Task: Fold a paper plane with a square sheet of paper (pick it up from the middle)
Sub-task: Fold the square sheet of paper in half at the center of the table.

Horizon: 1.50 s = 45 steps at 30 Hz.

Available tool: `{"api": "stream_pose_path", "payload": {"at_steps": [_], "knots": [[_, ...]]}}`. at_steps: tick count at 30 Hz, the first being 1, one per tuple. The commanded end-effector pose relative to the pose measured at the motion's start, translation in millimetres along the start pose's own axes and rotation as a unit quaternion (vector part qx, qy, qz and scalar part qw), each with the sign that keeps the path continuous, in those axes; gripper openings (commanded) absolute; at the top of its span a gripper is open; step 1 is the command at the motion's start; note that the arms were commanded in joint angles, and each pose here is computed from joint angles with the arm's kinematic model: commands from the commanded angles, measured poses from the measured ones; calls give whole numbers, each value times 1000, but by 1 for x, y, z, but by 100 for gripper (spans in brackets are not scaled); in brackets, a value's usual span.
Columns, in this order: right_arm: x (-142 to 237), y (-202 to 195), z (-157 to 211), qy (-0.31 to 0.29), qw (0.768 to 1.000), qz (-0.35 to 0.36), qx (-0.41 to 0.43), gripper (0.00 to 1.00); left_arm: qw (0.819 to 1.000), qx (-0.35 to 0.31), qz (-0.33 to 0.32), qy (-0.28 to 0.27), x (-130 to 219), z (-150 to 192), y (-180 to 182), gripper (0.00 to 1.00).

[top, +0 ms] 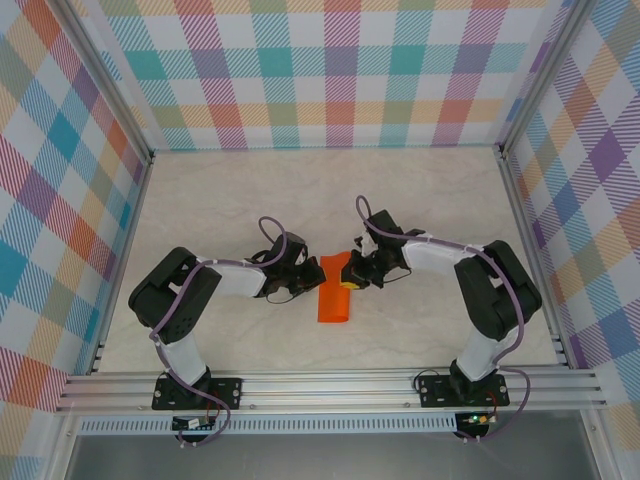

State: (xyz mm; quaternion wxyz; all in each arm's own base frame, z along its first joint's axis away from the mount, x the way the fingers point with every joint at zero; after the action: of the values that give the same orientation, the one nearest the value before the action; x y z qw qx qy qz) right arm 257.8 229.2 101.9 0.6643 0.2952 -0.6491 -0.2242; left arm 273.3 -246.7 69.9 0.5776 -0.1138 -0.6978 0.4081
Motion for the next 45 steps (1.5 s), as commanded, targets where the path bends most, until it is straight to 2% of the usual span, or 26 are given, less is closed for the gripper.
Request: {"api": "stream_pose_path", "payload": {"at_steps": [1, 20, 27, 32, 37, 45], "knots": [[-11, -6, 4, 17, 1000, -8, 4, 3, 998, 3, -67, 20, -9, 11, 27, 0], [-28, -63, 34, 38, 997, 72, -6, 5, 997, 5, -78, 23, -12, 13, 33, 0], [-9, -32, 29, -13, 998, -6, 55, 2, 997, 4, -80, 22, -10, 13, 33, 0], [-7, -21, 32, -19, 995, -62, 76, 2, 997, 4, -80, 23, -10, 13, 34, 0], [-18, -34, 37, -8, 996, -61, 60, 2, 997, 3, -80, 22, -9, 14, 34, 0], [-28, -64, 56, 5, 999, -7, 52, 0, 996, 0, -85, 23, -9, 14, 35, 0]]}}
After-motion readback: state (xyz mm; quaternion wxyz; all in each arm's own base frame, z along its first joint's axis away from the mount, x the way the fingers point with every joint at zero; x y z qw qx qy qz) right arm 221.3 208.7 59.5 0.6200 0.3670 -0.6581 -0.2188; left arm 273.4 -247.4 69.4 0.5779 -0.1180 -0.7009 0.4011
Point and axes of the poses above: each hand's point on the last joint's axis, 136 mm out from that joint toward the fingers, its own x axis back along the fingers, its own y axis along the line the jaws close on, z = x × y, the point moved 7 cm from there along x, back along the fingers, and after that the axes turned 12 degrees about x, right-handed, at the moved point
